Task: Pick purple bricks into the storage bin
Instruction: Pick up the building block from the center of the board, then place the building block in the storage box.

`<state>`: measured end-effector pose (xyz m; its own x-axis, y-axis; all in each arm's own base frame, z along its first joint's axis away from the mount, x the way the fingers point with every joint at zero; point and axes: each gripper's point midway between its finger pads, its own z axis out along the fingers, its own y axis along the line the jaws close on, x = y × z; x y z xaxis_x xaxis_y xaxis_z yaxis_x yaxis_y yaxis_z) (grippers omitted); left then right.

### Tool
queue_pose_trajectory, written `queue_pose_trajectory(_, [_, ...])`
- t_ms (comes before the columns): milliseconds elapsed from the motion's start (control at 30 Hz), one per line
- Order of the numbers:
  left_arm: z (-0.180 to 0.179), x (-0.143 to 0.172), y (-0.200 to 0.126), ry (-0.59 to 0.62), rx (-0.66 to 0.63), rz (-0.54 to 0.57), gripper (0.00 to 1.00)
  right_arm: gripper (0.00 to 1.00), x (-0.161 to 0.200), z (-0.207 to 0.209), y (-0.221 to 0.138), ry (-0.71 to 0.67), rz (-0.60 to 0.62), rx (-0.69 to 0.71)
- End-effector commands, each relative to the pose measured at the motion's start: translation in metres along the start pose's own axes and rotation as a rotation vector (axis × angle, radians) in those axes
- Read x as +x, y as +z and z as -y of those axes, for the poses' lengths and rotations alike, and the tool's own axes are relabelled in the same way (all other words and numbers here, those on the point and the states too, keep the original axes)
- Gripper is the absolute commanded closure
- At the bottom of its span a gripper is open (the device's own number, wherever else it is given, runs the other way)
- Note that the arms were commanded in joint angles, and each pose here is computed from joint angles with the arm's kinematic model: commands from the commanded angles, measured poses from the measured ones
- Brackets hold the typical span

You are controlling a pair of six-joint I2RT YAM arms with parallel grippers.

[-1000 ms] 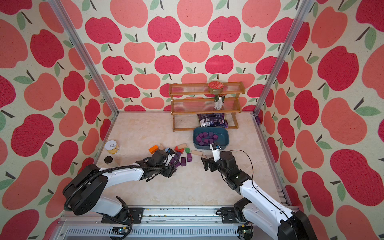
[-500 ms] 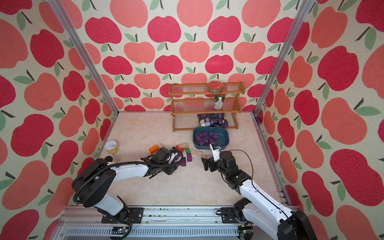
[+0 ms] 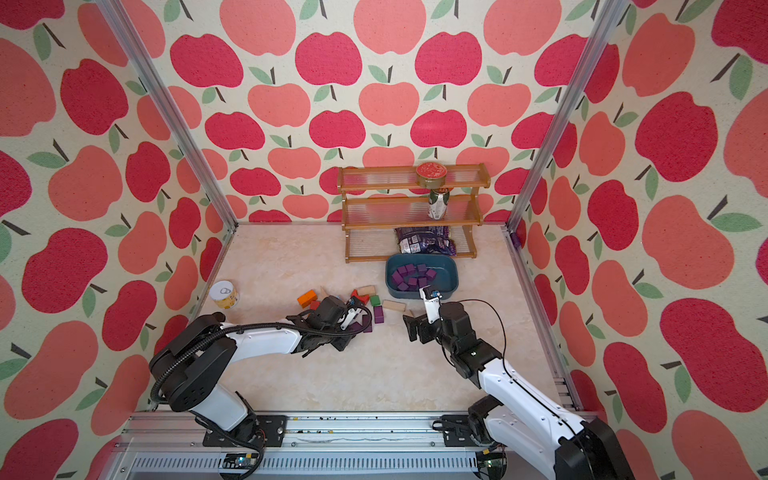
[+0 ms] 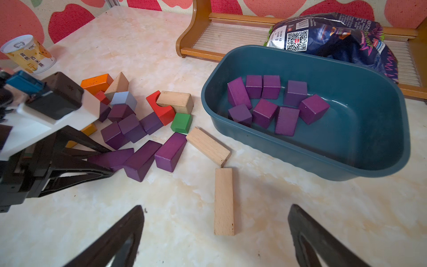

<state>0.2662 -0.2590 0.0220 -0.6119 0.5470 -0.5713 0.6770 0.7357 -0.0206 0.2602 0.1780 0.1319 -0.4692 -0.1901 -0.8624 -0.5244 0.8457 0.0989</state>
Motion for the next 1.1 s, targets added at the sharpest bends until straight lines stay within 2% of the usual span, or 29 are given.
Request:
queue_pose_trajectory(0, [0.000, -0.003, -0.007, 0.032, -0.024, -0.006, 0.70, 0.01, 0.003, 0.001, 0.001, 0.004, -0.001, 0.011])
queue_pose_trajectory(167, [0.001, -0.013, -0.017, 0.015, -0.026, 0.017, 0.71, 0.01, 0.003, 0.003, 0.001, 0.007, -0.002, 0.024])
queue_pose_trajectory(600, [0.005, -0.068, -0.044, -0.006, -0.012, 0.115, 0.71, 0.01, 0.005, 0.008, 0.000, 0.024, 0.017, 0.049])
queue_pose_trajectory(1067, [0.016, -0.142, -0.032, 0.022, 0.026, 0.170, 0.71, 0.01, 0.006, 0.017, -0.002, 0.026, 0.029, 0.095])
